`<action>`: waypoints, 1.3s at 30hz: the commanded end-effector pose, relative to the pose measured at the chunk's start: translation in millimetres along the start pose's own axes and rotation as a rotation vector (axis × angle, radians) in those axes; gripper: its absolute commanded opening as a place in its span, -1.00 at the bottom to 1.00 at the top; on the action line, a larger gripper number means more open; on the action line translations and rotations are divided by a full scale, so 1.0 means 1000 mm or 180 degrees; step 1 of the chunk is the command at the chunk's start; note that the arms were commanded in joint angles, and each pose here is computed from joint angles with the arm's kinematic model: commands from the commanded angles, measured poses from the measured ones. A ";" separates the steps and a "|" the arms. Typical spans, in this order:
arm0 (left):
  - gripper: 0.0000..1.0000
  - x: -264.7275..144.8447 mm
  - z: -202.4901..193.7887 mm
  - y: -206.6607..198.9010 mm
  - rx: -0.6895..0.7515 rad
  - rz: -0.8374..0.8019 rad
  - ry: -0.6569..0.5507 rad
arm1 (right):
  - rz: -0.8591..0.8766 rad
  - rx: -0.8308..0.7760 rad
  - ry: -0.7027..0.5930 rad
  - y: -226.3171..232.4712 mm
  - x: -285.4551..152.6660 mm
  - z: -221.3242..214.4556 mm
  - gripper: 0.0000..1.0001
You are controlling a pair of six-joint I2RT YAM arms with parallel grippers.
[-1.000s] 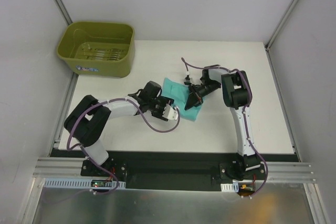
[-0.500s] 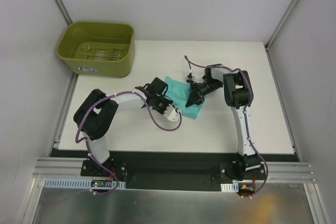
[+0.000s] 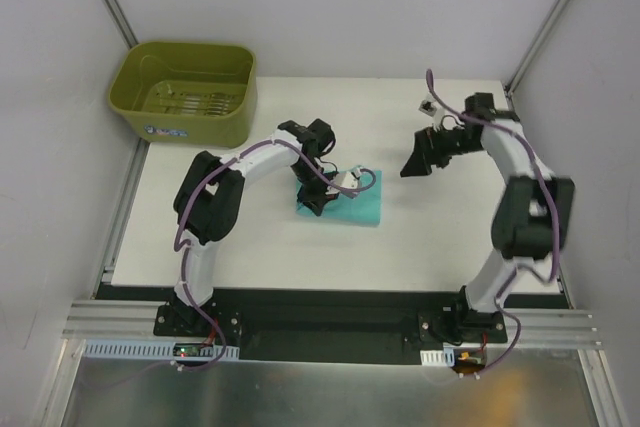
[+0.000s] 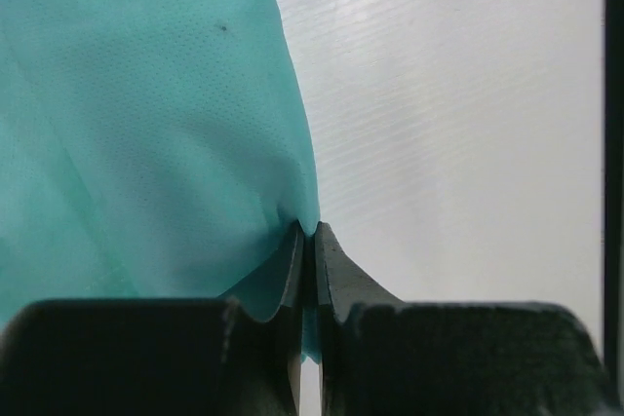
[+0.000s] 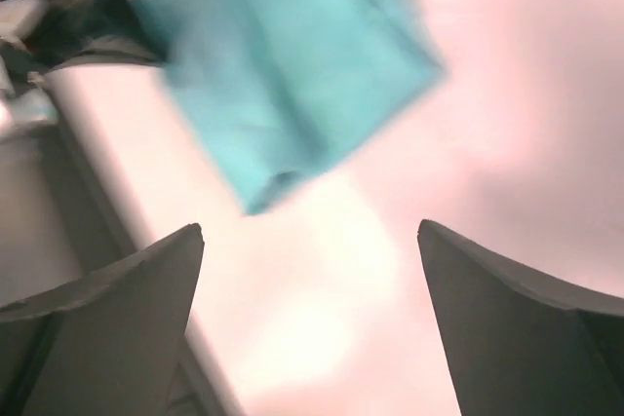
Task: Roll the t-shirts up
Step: Roll the T-shirt to the center of the board.
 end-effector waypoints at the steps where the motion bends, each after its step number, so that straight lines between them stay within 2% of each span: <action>1: -1.00 -0.004 0.006 -0.012 -0.0795 -0.0450 -0.0306 | -0.1998 -0.2208 -0.1249 0.028 -0.041 0.006 0.92; 2: -1.00 -0.004 0.007 -0.011 -0.0851 -0.0462 -0.0332 | -0.1867 -0.2661 -0.1223 0.041 -0.030 0.003 0.92; 3: -1.00 -0.003 0.007 -0.009 -0.0918 -0.0494 -0.0412 | -0.1779 -0.2892 -0.1114 0.045 -0.023 -0.003 0.92; 5: -1.00 -0.005 0.005 -0.007 -0.1111 -0.0512 -0.0487 | -0.0872 -0.2654 -0.0594 0.066 -0.002 -0.019 0.92; 6: -1.00 -0.003 0.005 -0.006 -0.1188 -0.0542 -0.0553 | -0.0616 -0.2589 -0.0356 0.076 0.003 -0.020 0.92; 7: -1.00 -0.004 0.002 -0.005 -0.1290 -0.0542 -0.0580 | -0.0584 -0.2378 0.0060 0.084 0.006 -0.028 0.92; 8: -1.00 -0.004 0.001 -0.005 -0.1339 -0.0551 -0.0603 | -0.0417 -0.2529 0.0366 0.094 0.026 -0.036 0.92; 9: -1.00 -0.004 -0.001 -0.004 -0.1366 -0.0534 -0.0633 | -0.0389 -0.2668 0.0470 0.099 0.030 -0.044 0.92; 10: -1.00 -0.005 -0.002 -0.005 -0.1441 -0.0539 -0.0680 | -0.0452 -0.2964 0.0316 0.100 0.035 -0.040 0.92; 11: -1.00 -0.008 -0.005 -0.004 -0.1468 -0.0511 -0.0719 | -0.0430 -0.3071 0.0285 0.100 0.042 -0.063 0.92; 12: -1.00 -0.008 -0.007 -0.003 -0.1482 -0.0499 -0.0748 | -0.0443 -0.3246 0.0204 0.101 0.047 -0.066 0.92; 14: -1.00 -0.011 -0.011 -0.001 -0.1537 -0.0474 -0.0813 | -0.0380 -0.3665 0.0224 0.104 0.058 -0.074 0.92; 18: -1.00 -0.014 -0.015 0.001 -0.1622 -0.0479 -0.0915 | -0.0195 -0.3669 0.0361 0.106 0.072 -0.075 0.92; 28: -1.00 -0.021 -0.021 0.007 -0.1751 -0.0482 -0.1094 | -0.0383 -0.3842 0.0436 0.086 0.116 -0.049 0.92; 39: -1.00 -0.021 -0.022 0.008 -0.1765 -0.0478 -0.1108 | -0.0501 -0.3937 0.0330 0.087 0.121 -0.025 0.92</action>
Point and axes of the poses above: each gripper's point midway between its finger pads, its own x axis out along the fingers, its own y axis along the line the jaws close on, z = x × y, the point moved 9 cm from there along -x, back along the fingers, and after that the axes turned 3 degrees about x, right-handed, at the moved point
